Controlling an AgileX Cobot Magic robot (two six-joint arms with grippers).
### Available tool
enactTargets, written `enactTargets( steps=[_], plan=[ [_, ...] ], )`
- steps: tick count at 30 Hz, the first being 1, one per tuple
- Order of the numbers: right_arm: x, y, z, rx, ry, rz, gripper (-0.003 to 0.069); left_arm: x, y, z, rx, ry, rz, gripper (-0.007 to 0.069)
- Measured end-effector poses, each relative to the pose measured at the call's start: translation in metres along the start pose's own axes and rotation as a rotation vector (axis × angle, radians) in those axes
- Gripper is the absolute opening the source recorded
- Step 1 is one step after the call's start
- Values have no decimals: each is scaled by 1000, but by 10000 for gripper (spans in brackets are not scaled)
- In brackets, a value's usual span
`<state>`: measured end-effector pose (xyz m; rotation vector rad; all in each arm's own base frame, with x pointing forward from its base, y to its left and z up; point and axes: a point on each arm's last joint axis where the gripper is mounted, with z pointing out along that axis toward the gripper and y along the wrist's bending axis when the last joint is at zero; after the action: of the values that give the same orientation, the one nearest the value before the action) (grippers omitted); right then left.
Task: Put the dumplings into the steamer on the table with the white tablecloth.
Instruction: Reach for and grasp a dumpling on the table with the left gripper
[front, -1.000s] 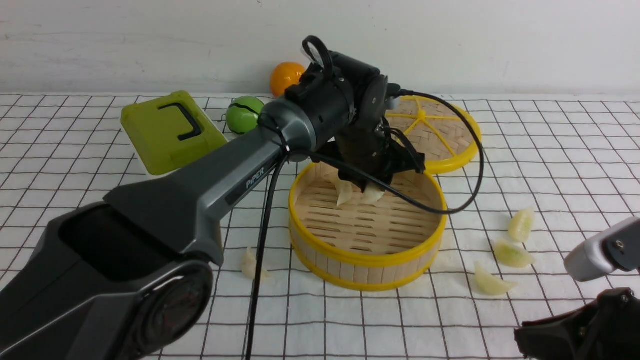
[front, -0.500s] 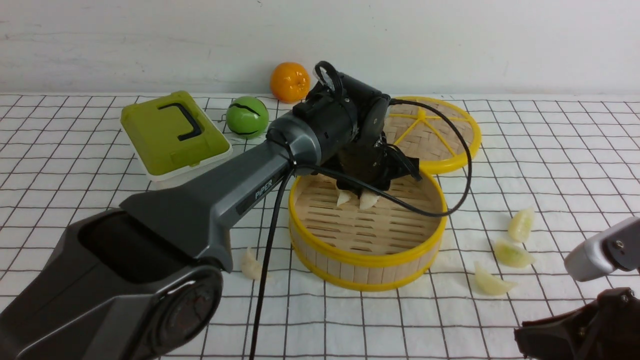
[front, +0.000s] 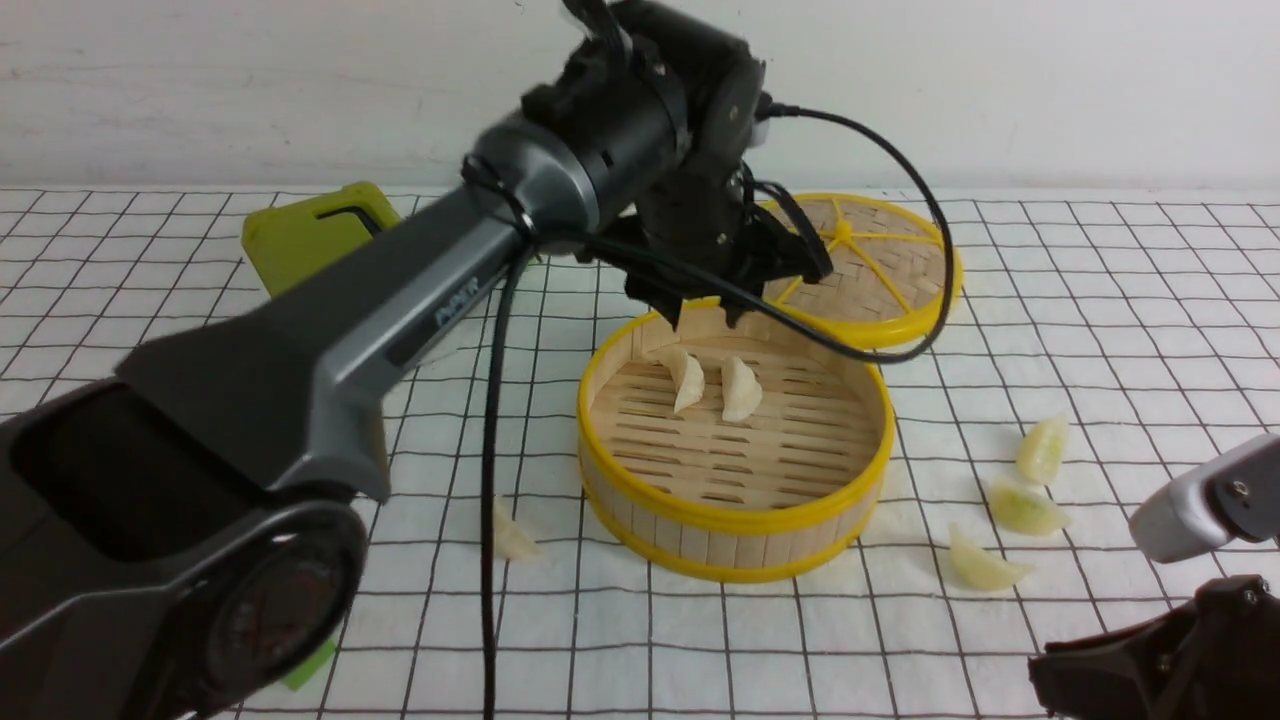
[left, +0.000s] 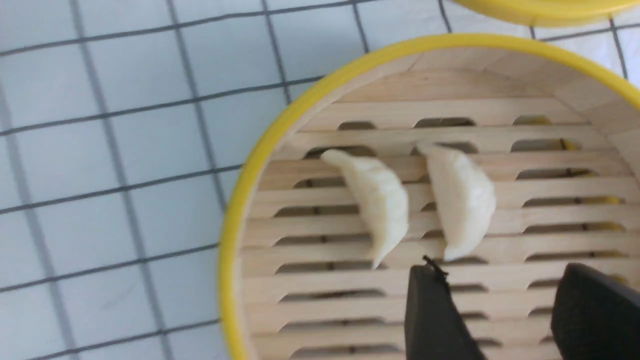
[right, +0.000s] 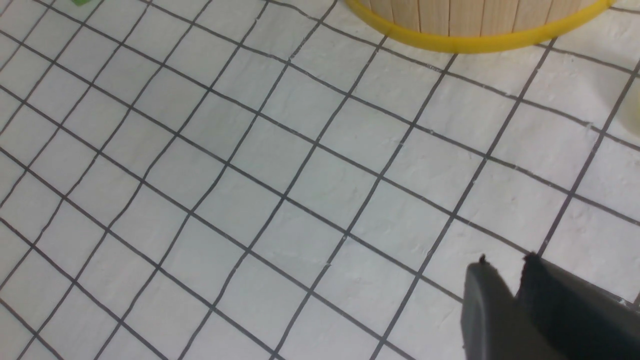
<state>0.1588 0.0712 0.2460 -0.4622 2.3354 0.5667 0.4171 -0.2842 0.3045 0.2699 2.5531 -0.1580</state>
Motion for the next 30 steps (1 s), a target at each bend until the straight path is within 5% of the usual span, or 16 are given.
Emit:
enactTargets(
  steps=[9, 14, 17, 23, 30],
  plan=[
    [1, 1, 0, -9, 10, 1, 105, 25, 49, -70, -81, 58, 5, 300],
    [1, 1, 0, -9, 9, 2, 105, 71, 75, -47, -93, 137, -77, 300],
    [1, 1, 0, -8, 8, 2, 105, 106, 97, -20, -80, 118, -253, 300],
    [0, 0, 0, -5, 2, 5, 111, 120, 109, 18, -81, 87, -496, 300],
    [-1, 1, 0, -9, -6, 17, 116, 128, 108, 52, -115, 137, -542, 300]
  ],
)
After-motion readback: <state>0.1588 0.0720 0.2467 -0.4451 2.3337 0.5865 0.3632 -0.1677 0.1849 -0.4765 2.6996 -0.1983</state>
